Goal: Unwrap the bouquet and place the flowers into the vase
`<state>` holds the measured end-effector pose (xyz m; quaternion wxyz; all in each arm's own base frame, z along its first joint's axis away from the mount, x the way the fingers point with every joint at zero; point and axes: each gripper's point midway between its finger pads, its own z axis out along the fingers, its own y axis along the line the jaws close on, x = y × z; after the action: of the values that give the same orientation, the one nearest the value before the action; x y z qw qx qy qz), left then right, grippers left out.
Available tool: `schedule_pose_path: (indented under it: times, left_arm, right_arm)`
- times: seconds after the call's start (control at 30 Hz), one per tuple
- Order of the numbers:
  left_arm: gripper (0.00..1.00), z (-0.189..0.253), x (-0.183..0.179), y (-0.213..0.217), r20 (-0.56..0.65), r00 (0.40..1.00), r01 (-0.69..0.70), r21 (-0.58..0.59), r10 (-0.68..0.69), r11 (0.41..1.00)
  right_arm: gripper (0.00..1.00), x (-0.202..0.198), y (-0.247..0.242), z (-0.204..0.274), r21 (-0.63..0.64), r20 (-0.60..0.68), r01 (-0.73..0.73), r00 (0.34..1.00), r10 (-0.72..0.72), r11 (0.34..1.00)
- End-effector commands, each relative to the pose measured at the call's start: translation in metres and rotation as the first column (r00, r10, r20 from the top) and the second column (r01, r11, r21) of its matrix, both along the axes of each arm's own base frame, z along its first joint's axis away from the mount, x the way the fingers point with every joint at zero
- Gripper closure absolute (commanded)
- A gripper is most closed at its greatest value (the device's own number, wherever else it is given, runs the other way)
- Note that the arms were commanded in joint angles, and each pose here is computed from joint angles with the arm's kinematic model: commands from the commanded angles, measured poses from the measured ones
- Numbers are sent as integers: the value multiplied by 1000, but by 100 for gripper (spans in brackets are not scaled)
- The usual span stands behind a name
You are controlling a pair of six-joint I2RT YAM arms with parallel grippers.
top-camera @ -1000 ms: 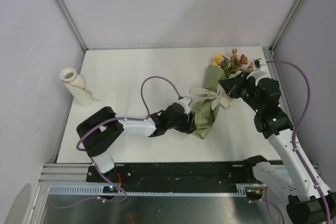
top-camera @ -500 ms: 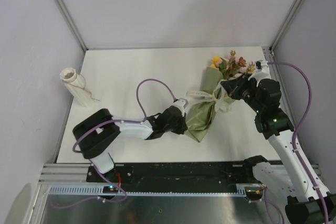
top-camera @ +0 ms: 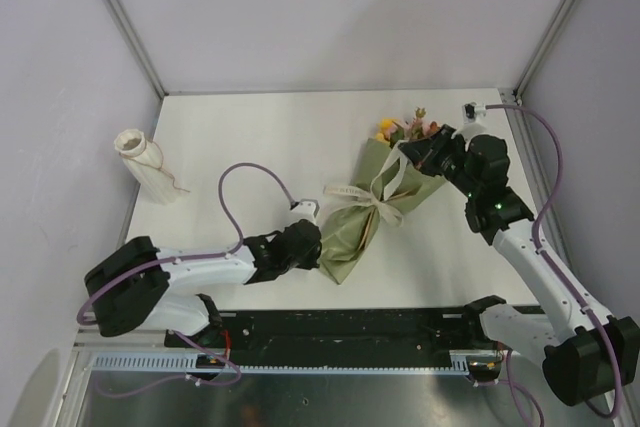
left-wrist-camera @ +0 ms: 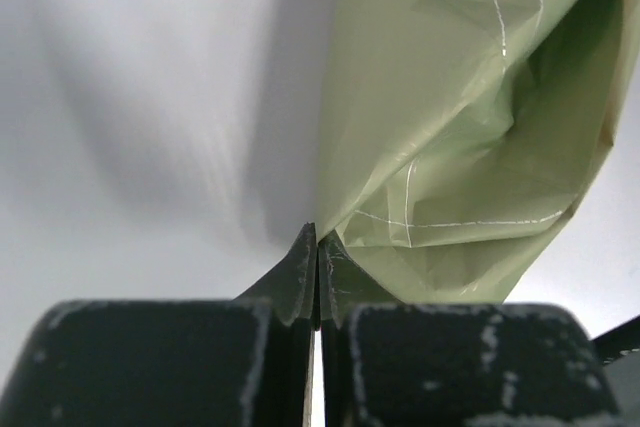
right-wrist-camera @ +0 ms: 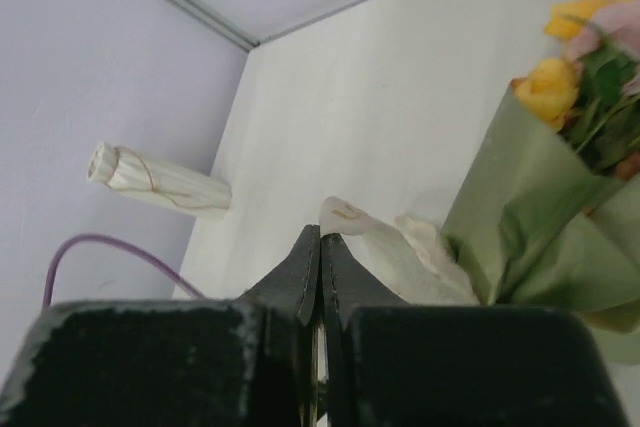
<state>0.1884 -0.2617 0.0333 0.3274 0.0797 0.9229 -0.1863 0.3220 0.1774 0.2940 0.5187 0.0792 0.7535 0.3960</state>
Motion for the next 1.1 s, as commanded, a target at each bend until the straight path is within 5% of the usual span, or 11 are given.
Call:
schedule_pose_path:
  times: [0.0, 0.27, 0.53, 1.07]
  left_arm:
    - [100, -3, 1, 28, 33, 992, -122, 20, 121, 992]
    - [100, -10, -2, 41, 32, 988, -151, 58, 149, 987]
    - [100, -9, 2, 55, 66, 978, -204, 79, 199, 976]
    - [100, -9, 1, 55, 48, 972, -232, 60, 229, 971]
  right_arm:
    - [100, 16, -19, 68, 100, 159, 103, 980, -118, 990]
    - [100, 29, -99, 117, 82, 199, 371, 903, -380, 925]
    - [100, 13, -128, 162, 64, 304, 411, 860, -411, 909]
    - [100, -12, -159, 206, -37, 316, 529, 811, -492, 848]
